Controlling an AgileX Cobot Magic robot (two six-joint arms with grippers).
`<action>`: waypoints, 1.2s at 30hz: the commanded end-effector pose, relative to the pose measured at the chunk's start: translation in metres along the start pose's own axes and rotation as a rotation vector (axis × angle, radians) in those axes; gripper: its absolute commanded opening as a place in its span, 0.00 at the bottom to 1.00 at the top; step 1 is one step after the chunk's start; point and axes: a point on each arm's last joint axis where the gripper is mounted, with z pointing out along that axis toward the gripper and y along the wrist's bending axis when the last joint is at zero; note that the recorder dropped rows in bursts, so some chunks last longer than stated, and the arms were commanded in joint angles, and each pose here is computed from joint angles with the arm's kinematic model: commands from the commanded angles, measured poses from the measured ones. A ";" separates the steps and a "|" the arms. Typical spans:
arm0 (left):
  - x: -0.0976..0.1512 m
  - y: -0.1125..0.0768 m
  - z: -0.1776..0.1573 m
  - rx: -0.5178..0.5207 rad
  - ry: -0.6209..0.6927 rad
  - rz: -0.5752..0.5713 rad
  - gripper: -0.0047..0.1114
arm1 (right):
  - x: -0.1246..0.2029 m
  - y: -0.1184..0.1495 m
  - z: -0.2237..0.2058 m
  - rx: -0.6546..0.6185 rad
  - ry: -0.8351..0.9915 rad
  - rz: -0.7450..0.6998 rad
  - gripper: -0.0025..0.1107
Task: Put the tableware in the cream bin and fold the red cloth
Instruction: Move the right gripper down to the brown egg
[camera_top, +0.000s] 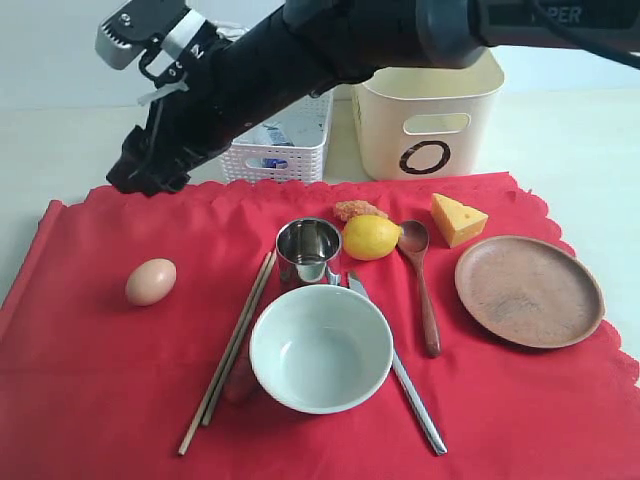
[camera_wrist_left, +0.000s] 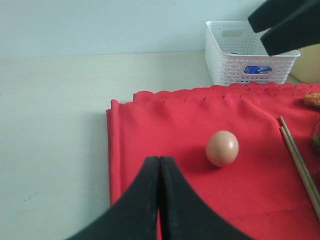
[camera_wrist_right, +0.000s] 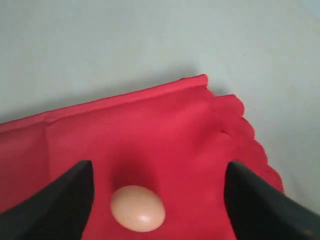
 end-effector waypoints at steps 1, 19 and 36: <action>-0.002 0.000 0.000 0.003 -0.011 -0.002 0.04 | 0.006 0.017 0.021 -0.048 0.055 -0.057 0.63; -0.002 0.000 0.000 0.003 -0.011 -0.002 0.04 | 0.045 0.032 0.085 -0.011 0.150 -0.103 0.70; -0.002 0.000 0.000 0.003 -0.011 -0.002 0.04 | 0.078 0.025 0.111 0.008 0.222 -0.160 0.69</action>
